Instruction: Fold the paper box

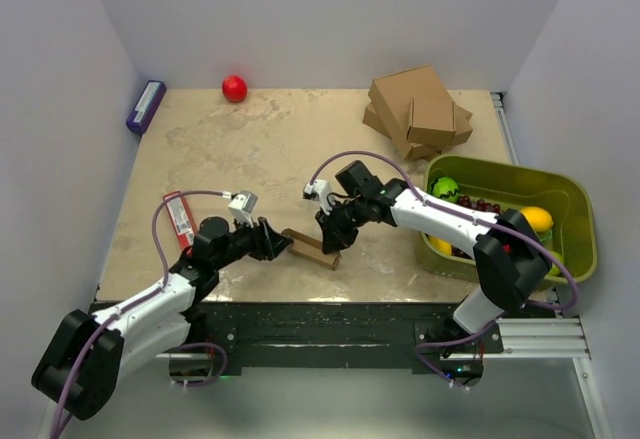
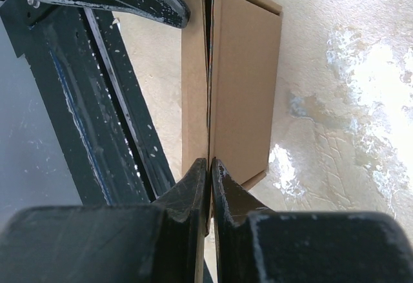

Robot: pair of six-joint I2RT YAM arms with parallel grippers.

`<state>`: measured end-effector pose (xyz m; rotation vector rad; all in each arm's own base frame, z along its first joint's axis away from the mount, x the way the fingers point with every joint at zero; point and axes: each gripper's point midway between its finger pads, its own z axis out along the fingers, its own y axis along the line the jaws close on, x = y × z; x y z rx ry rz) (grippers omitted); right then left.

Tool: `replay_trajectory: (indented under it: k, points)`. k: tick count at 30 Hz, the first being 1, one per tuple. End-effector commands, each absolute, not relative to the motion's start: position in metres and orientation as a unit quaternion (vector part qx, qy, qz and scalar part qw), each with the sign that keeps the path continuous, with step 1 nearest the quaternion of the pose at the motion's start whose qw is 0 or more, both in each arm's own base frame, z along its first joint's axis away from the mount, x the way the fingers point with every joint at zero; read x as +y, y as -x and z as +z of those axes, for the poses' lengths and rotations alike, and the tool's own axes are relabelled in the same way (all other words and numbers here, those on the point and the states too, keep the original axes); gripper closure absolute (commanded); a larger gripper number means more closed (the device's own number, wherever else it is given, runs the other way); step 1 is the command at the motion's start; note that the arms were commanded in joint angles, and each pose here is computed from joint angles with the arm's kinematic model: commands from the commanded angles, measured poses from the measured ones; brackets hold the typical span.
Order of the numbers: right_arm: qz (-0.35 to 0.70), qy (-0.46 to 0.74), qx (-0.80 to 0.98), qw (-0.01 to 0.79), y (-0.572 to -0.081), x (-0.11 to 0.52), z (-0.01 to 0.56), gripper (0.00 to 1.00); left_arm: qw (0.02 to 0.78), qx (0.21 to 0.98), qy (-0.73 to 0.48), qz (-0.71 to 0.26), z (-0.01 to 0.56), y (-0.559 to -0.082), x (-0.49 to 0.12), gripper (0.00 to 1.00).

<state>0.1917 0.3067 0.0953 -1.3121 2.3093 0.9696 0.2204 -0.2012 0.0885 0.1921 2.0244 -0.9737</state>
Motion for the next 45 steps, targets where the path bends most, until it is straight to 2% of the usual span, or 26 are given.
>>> replay_trajectory:
  k: [1, 12, 14, 17, 18, 21, 25, 28, 33, 37, 41, 45]
  points:
    - [0.337, 0.464, 0.804, 0.159, -0.197, 0.309, 0.095, 0.91, 0.441, 0.792, -0.082, -0.415, 0.094, -0.221, -0.207, 0.47]
    - [0.334, 0.462, 0.806, 0.156, -0.198, 0.309, 0.093, 0.91, 0.457, 0.783, -0.083, -0.415, 0.097, -0.234, -0.212, 0.53]
    - [0.333, 0.461, 0.808, 0.157, -0.198, 0.308, 0.093, 0.9, 0.457, 0.784, -0.082, -0.413, 0.094, -0.236, -0.212, 0.57]
    - [0.319, 0.45, 0.819, 0.162, -0.203, 0.306, 0.092, 0.82, 0.457, 0.783, -0.083, -0.415, 0.091, -0.238, -0.213, 0.63]
    - [0.312, 0.443, 0.824, 0.166, -0.206, 0.305, 0.092, 0.73, 0.458, 0.781, -0.085, -0.415, 0.091, -0.238, -0.214, 0.65]
    - [0.287, 0.416, 0.844, 0.176, -0.213, 0.299, 0.094, 0.56, 0.457, 0.785, -0.085, -0.41, 0.088, -0.239, -0.213, 0.71]
    - [0.27, 0.373, 0.867, 0.191, -0.219, 0.294, 0.104, 0.42, 0.459, 0.785, -0.085, -0.406, 0.087, -0.241, -0.212, 0.74]
    - [0.251, 0.338, 0.882, 0.21, -0.225, 0.288, 0.116, 0.36, 0.455, 0.79, -0.083, -0.403, 0.085, -0.242, -0.213, 0.75]
    - [0.216, 0.272, 0.903, 0.254, -0.236, 0.27, 0.143, 0.34, 0.449, 0.795, -0.083, -0.4, 0.083, -0.242, -0.213, 0.77]
    - [0.213, 0.227, 0.917, 0.25, -0.227, 0.26, 0.153, 0.35, 0.446, 0.799, -0.079, -0.394, 0.084, -0.243, -0.213, 0.78]
    - [0.22, 0.204, 0.927, 0.226, -0.208, 0.257, 0.151, 0.4, 0.443, 0.81, -0.074, -0.377, 0.08, -0.244, -0.214, 0.78]
    - [0.226, 0.196, 0.929, 0.216, -0.192, 0.262, 0.146, 0.49, 0.441, 0.815, -0.074, -0.37, 0.079, -0.244, -0.217, 0.79]
